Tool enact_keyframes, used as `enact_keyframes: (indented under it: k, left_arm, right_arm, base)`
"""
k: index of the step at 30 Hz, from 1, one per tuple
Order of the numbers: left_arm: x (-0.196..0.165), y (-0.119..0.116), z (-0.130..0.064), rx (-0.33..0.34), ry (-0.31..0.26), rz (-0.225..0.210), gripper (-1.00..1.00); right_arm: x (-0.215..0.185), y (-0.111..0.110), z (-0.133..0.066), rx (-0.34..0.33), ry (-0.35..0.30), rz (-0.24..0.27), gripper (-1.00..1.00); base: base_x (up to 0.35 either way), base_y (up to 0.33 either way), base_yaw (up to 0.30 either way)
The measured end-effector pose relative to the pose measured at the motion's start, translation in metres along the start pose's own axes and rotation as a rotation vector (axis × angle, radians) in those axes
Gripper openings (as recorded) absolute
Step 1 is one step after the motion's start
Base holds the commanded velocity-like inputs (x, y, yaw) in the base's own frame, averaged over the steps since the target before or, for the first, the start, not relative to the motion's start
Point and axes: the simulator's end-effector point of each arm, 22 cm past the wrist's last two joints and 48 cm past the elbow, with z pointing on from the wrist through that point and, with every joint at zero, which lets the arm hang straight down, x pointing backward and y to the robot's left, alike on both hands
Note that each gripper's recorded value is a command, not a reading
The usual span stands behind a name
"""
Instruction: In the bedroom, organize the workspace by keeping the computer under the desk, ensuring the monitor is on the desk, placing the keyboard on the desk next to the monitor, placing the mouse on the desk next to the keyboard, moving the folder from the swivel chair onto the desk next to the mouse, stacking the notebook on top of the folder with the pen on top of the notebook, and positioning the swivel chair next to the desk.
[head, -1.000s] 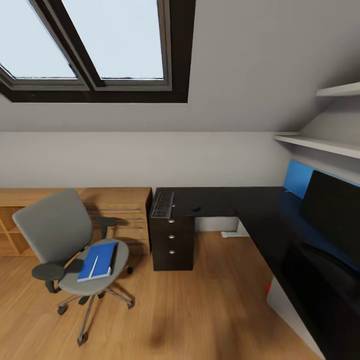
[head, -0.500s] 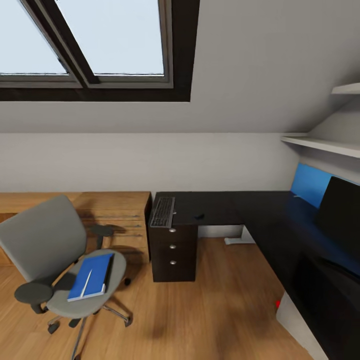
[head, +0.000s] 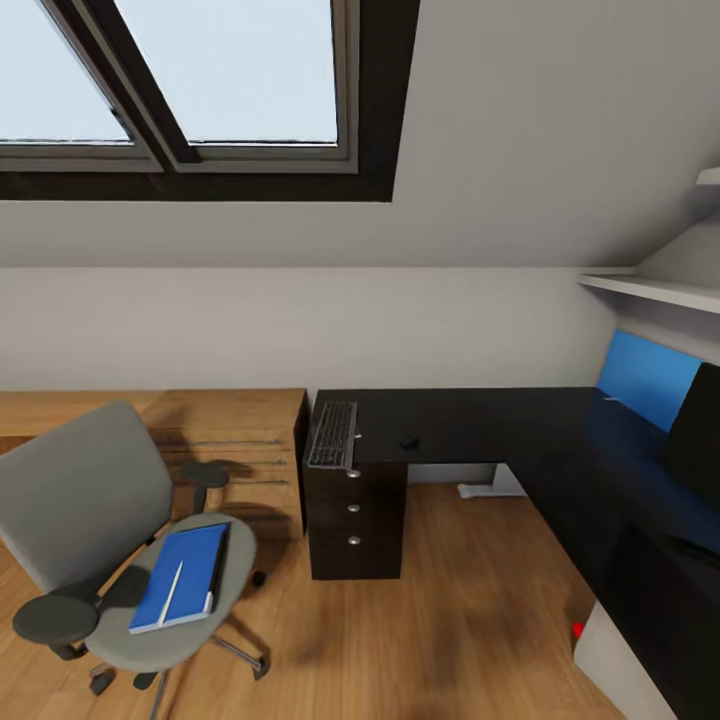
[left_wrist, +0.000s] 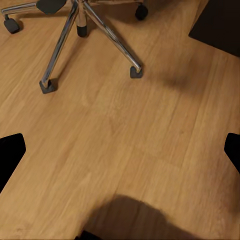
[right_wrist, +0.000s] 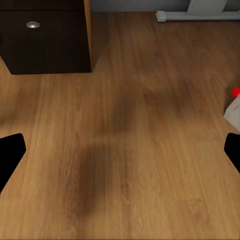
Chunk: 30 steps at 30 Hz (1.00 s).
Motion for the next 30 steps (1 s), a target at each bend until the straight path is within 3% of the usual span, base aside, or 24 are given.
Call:
enact_keyframes:
  k: [19, 30]
  left_arm:
    - [0.002, 0.003, 0.000, -0.006, 0.004, 0.001, 1.00]
    - [0.018, 0.057, -0.009, -0.079, 0.060, 0.046, 1.00]
  right_arm:
    - [0.001, -0.002, 0.000, 0.001, 0.004, -0.004, 1.00]
    - [-0.040, 0.010, 0.019, -0.027, -0.091, 0.034, 1.00]
  base:
    - [0.013, 0.001, 0.000]
    - [0.000, 0.000, 0.000]
